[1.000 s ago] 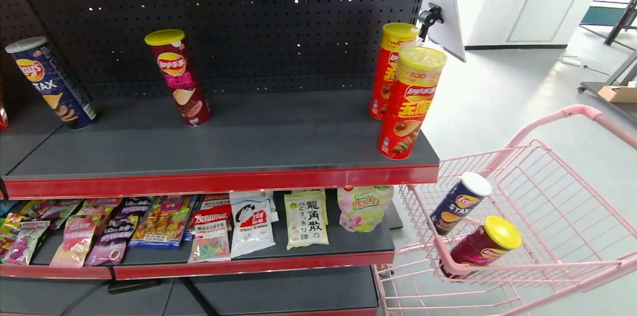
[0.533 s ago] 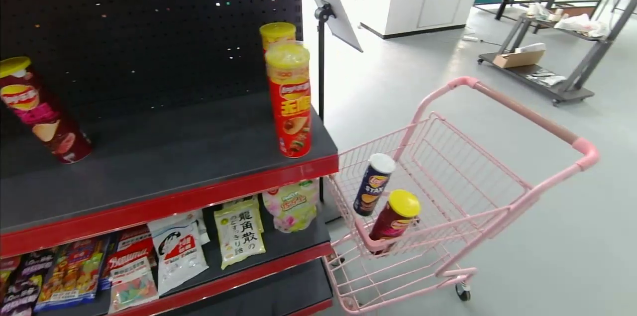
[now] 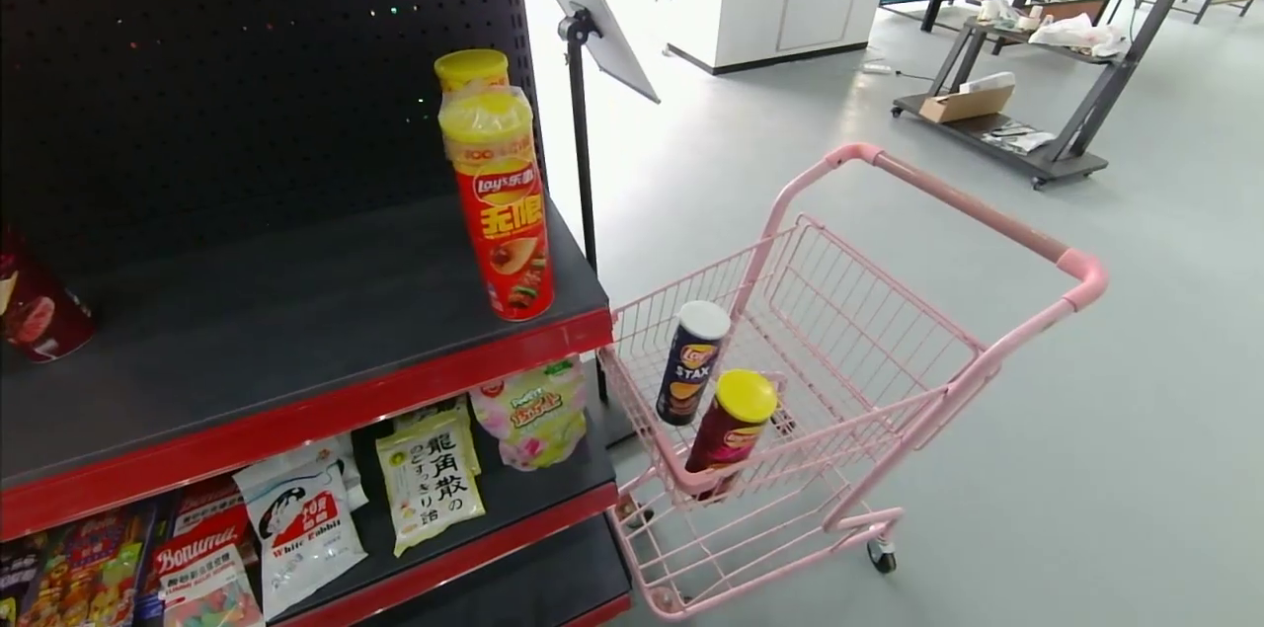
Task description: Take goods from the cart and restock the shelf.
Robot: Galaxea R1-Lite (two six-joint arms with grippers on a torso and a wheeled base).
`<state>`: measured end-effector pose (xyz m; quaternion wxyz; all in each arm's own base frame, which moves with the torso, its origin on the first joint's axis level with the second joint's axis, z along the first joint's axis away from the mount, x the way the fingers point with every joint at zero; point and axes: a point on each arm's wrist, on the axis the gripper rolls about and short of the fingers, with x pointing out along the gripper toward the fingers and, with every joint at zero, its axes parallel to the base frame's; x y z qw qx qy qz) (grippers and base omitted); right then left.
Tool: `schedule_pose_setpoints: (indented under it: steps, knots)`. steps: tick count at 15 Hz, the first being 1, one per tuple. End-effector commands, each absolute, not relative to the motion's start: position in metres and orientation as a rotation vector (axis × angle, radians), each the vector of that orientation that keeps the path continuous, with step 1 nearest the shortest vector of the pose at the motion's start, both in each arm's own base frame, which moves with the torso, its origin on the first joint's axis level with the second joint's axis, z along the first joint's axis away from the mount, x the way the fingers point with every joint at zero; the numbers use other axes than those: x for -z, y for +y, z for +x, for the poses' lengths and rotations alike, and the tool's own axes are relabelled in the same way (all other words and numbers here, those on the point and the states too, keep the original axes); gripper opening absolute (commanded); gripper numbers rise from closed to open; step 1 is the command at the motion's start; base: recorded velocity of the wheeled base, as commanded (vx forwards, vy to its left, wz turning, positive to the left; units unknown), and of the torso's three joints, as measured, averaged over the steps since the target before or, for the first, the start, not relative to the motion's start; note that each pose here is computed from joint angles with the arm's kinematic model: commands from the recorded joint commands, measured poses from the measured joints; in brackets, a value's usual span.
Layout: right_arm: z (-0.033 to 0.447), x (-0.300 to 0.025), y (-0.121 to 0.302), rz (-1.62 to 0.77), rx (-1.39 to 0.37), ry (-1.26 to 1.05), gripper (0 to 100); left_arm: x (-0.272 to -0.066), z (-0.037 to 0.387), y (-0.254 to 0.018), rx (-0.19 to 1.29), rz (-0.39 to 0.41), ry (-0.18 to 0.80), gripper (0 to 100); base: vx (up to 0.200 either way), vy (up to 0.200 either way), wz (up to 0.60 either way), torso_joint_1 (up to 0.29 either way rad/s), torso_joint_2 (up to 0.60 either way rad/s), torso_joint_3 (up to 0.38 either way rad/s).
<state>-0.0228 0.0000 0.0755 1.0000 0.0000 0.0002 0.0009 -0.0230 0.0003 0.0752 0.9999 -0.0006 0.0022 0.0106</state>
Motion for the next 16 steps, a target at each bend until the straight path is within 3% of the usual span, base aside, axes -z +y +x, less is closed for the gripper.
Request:
schedule_pose_setpoints:
  steps: [1, 10, 16]
  knots:
    - [-0.0227, -0.0757, 0.0, 0.002, -0.003, 0.0, 100, -0.0751, -0.0229, 0.0003, -0.021, -0.001, 0.006, 100, 0.0, 0.0, 0.0, -0.11, 0.26, 0.144]
    - [-0.0227, -0.0757, 0.0, 0.002, -0.003, 0.0, 100, -0.0751, -0.0229, 0.0003, -0.021, -0.001, 0.006, 100, 0.0, 0.0, 0.0, -0.135, 0.37, 0.224]
    - [-0.0226, -0.0757, 0.0, 0.0, -0.003, 0.002, 100, -0.0751, -0.0229, 0.0003, -0.021, -0.001, 0.006, 100, 0.0, 0.0, 0.0, -0.174, 0.53, 0.345]
